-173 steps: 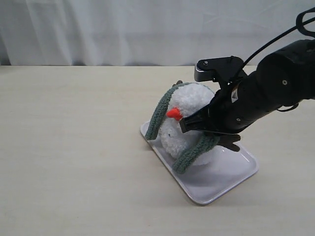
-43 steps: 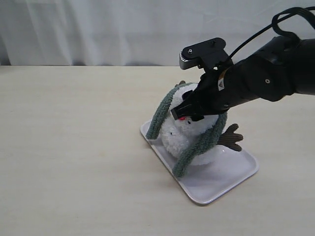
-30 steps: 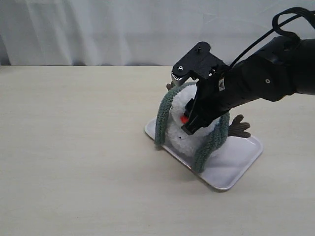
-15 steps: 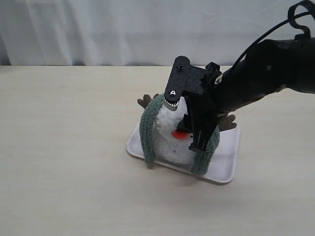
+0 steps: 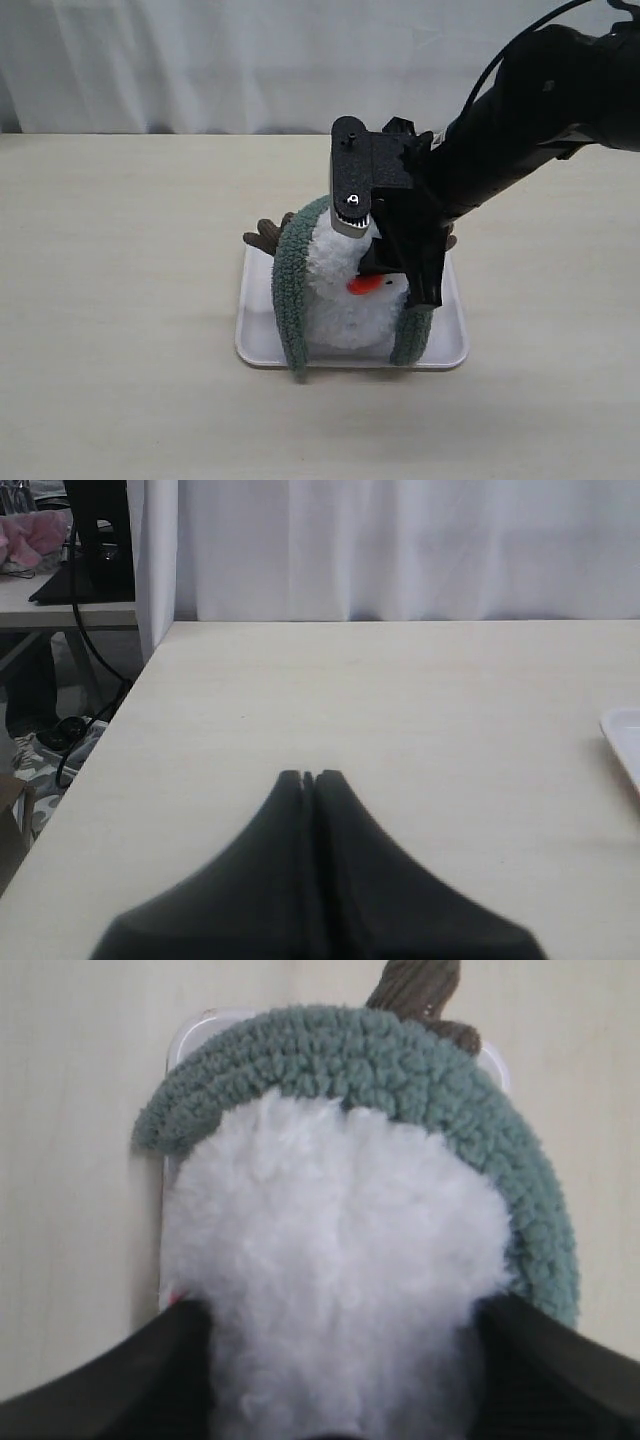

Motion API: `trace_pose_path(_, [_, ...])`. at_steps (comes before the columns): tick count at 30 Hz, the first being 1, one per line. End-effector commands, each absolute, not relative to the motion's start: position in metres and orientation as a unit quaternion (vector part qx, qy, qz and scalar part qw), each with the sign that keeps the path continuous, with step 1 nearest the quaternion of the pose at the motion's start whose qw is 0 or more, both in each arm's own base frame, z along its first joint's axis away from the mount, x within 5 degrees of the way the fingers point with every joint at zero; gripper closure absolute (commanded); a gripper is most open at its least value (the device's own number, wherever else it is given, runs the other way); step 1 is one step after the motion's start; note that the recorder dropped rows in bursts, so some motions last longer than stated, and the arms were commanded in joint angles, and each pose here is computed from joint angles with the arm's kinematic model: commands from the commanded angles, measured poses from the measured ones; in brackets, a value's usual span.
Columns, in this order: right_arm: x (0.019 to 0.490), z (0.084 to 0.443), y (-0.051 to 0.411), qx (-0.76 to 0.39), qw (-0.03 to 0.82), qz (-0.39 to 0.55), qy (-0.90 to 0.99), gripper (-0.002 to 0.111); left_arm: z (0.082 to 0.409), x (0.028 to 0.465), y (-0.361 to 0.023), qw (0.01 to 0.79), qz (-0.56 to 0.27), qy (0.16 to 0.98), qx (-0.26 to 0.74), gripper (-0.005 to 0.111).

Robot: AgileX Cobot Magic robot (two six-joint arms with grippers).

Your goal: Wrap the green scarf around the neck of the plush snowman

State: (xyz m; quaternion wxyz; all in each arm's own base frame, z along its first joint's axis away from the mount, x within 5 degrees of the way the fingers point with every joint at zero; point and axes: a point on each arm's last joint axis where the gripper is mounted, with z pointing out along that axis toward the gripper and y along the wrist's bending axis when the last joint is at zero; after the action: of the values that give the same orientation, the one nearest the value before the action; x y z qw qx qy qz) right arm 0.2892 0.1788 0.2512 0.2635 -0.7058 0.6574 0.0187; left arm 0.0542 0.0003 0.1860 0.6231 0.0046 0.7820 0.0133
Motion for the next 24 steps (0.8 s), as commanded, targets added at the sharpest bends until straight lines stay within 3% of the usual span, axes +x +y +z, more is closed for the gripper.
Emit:
trace_pose_path(1, [0.288, 0.255, 0.179, -0.731, 0.260, 0.011, 0.631, 0.104, 0.186, 0.054, 0.000, 0.627, 0.012, 0.779, 0.001, 0.107])
trace_pose_path(17, [0.298, 0.260, 0.182, -0.668, 0.317, 0.001, 0.673, 0.102, 0.186, 0.054, 0.000, 0.627, 0.012, 0.779, 0.001, 0.107])
trace_pose_path(18, [0.298, 0.260, 0.181, -0.669, 0.314, 0.002, 0.673, 0.100, 0.186, 0.054, 0.000, 0.627, 0.012, 0.779, 0.001, 0.107])
trace_pose_path(20, [0.298, 0.260, 0.181, -0.671, 0.312, 0.002, 0.672, 0.085, 0.186, 0.054, 0.000, 0.627, 0.012, 0.779, 0.001, 0.107])
trace_pose_path(23, [0.298, 0.260, 0.181, -0.669, 0.312, 0.003, 0.675, 0.055, 0.186, 0.054, 0.000, 0.627, 0.012, 0.779, 0.001, 0.107])
trace_pose_path(24, [0.298, 0.260, 0.181, -0.665, 0.312, 0.004, 0.678, 0.051, 0.186, 0.054, 0.000, 0.627, 0.012, 0.779, 0.001, 0.107])
